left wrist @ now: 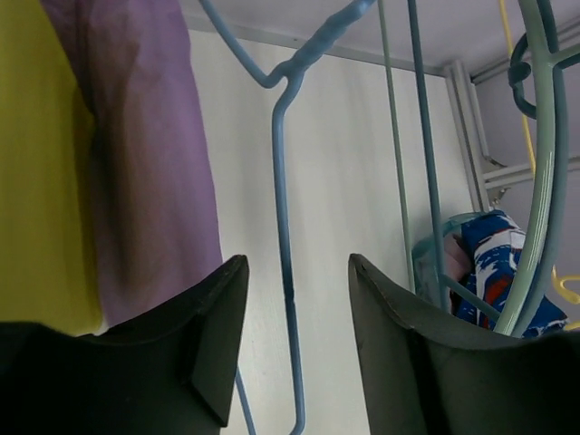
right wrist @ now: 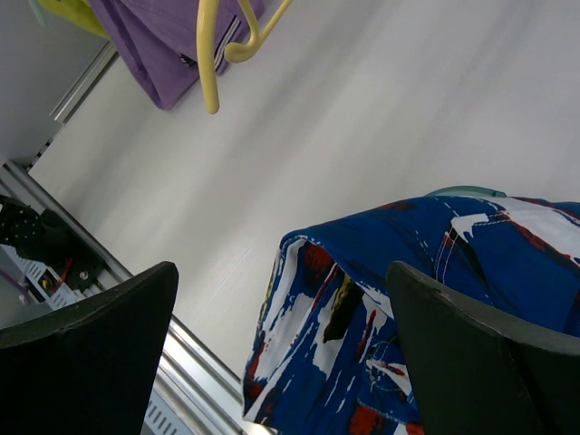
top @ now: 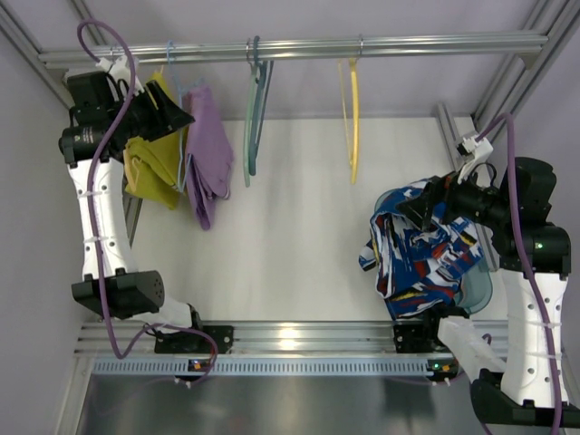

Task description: Remove the trousers from the hanger

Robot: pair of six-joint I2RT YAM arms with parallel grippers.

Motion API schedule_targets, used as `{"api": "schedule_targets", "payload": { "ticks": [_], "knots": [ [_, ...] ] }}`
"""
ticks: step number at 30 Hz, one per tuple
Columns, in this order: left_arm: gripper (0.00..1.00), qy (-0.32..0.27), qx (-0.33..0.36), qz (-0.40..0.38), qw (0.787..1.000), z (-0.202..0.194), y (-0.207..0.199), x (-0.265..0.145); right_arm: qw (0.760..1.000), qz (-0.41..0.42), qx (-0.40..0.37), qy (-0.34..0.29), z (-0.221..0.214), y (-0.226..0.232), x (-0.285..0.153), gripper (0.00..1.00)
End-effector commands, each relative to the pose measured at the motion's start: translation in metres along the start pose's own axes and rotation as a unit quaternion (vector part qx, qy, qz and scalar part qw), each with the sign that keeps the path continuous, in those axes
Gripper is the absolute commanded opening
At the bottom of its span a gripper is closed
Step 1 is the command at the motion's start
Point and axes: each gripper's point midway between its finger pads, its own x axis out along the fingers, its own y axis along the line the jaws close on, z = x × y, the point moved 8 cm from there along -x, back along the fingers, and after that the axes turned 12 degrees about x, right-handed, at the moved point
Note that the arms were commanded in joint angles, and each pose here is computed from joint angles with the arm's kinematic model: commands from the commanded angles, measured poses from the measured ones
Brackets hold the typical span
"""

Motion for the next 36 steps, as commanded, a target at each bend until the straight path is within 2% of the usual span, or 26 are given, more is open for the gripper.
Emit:
{"api": "schedule_targets", "payload": {
  "ticks": [1,6,7,8,15,18,21,24,26,31,36],
  "knots": [
    [0.52,-0.042,0.015,-0.07,0.997,0.011,-0.009,0.003,1.0,0.005,-0.02,-0.017,0.008,0.006,-0.007,1.0],
    [0.45,-0.086,-0.01,-0.115,0.99,0.019,-0.013,0.01,1.0,0.008,-0.015,-0.016,0.009,0.007,-0.006,0.99],
    [0.43,-0.082,-0.037,-0.128,0.988,0.016,-0.013,0.014,1.0,0.008,-0.013,-0.015,0.009,0.006,-0.006,0.99],
    [0.43,-0.105,-0.026,-0.141,0.984,0.023,-0.016,0.014,1.0,0.008,-0.013,-0.015,0.01,0.006,-0.006,0.99],
    [0.35,-0.137,-0.059,-0.194,0.97,0.026,-0.022,0.016,1.0,0.008,-0.009,-0.014,0.01,0.005,-0.004,0.99],
    [0.31,-0.135,-0.094,-0.215,0.963,0.023,-0.017,0.019,1.0,0.009,-0.008,-0.014,0.009,0.005,-0.004,0.99],
    [0.25,-0.15,-0.114,-0.234,0.954,0.025,-0.016,0.016,1.0,0.009,-0.009,-0.013,0.009,0.005,-0.004,0.99],
    [0.06,-0.159,-0.115,-0.246,0.949,0.027,-0.018,0.014,1.0,0.013,-0.011,-0.014,0.01,0.005,-0.003,0.99],
    [0.0,-0.171,-0.105,-0.255,0.946,0.029,-0.021,0.011,1.0,0.019,-0.014,-0.016,0.01,0.007,-0.004,1.0],
    [0.0,-0.198,-0.082,-0.278,0.936,0.038,-0.035,-0.007,0.999,0.038,-0.018,-0.019,0.012,0.008,-0.001,0.99],
    [0.0,-0.264,-0.044,-0.314,0.911,0.046,-0.056,-0.035,0.999,0.042,-0.016,-0.015,0.014,0.006,0.002,0.99]
  ]
}}
